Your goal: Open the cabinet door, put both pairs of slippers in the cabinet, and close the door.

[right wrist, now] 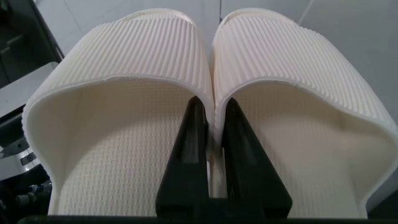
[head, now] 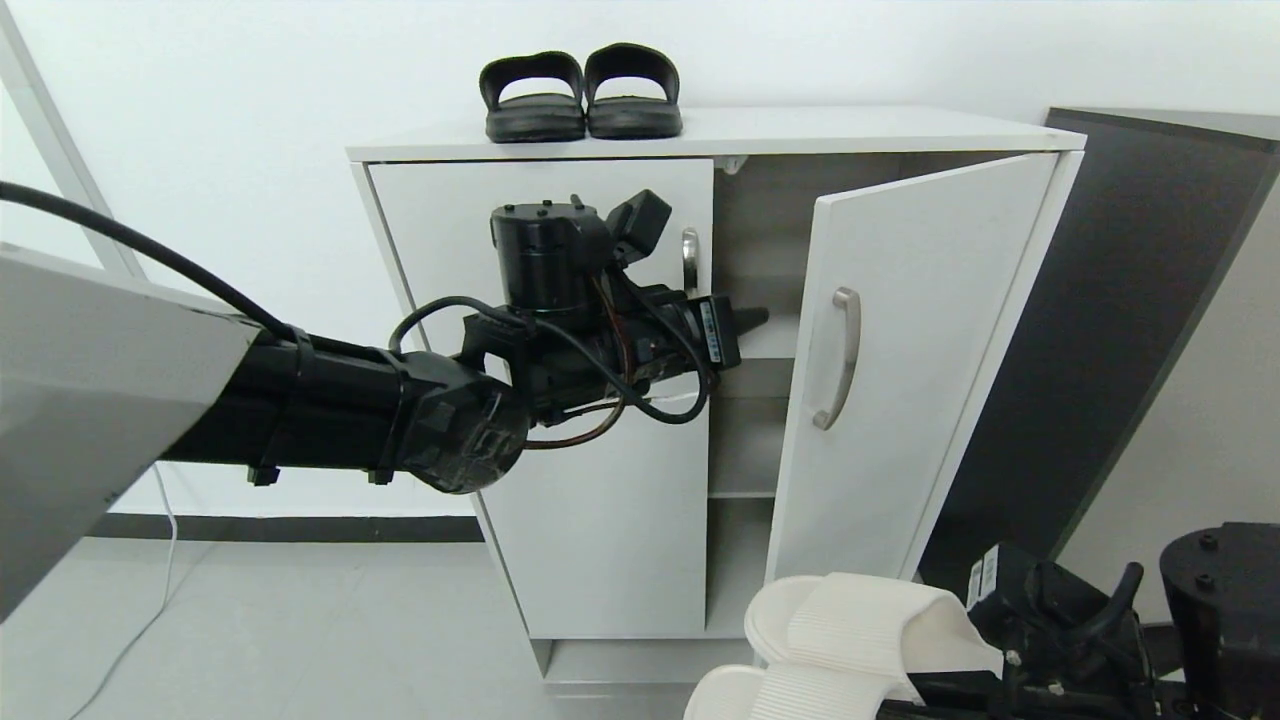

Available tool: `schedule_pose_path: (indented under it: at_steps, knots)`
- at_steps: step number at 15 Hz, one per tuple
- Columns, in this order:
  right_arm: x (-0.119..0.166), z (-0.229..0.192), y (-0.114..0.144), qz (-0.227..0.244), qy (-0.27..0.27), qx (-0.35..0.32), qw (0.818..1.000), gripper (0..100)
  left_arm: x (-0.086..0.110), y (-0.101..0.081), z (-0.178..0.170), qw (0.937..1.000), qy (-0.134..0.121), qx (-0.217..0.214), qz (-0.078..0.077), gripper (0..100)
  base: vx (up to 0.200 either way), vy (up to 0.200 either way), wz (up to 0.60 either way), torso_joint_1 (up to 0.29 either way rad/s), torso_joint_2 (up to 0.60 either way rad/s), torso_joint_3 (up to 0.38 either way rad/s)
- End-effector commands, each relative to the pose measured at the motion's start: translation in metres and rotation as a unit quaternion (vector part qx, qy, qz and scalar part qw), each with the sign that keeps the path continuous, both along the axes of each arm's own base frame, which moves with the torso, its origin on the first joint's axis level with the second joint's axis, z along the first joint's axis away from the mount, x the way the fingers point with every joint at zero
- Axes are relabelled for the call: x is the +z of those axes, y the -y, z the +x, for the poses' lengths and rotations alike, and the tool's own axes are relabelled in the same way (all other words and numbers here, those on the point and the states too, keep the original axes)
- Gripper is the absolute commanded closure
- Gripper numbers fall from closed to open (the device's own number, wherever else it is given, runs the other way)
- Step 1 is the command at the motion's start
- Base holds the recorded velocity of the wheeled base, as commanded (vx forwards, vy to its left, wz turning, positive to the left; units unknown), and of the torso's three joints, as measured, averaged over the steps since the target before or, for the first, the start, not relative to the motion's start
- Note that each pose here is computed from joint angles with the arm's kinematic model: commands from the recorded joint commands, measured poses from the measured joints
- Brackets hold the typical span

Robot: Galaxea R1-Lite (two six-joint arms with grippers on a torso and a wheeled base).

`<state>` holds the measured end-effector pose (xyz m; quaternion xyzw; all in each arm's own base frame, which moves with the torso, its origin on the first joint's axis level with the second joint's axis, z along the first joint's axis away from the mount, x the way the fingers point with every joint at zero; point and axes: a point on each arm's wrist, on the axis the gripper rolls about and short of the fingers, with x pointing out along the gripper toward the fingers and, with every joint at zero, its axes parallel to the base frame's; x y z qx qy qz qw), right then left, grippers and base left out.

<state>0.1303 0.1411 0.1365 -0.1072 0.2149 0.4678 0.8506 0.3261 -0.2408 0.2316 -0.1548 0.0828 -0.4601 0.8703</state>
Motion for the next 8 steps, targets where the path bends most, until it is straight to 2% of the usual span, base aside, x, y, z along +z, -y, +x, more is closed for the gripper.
schedule_pose_path:
  at_steps: [1,2,6,8]
  knots:
    - [-0.003,-0.003,-0.001,-0.004,-0.004,0.009,1.000,100,0.000,0.003,-0.003,1.0000,0.000,-0.005,-0.001,100,-0.200,0.000,0.00,0.007,0.00,-0.002]
    - [-0.003,-0.005,-0.001,-0.004,-0.004,0.011,1.000,100,0.000,0.006,-0.006,0.9999,0.001,-0.011,0.000,100,-0.200,0.000,0.00,0.007,0.00,0.002]
    - [-0.006,-0.010,-0.002,-0.008,-0.008,0.023,1.000,100,0.005,0.046,-0.050,0.9963,0.016,-0.083,-0.011,100,-0.200,0.000,0.00,-0.002,0.00,0.002]
    - [-0.007,-0.010,-0.002,-0.008,-0.008,0.024,1.000,100,0.005,0.052,-0.056,0.9953,0.019,-0.094,-0.014,100,-0.200,0.000,0.00,0.002,0.01,0.000]
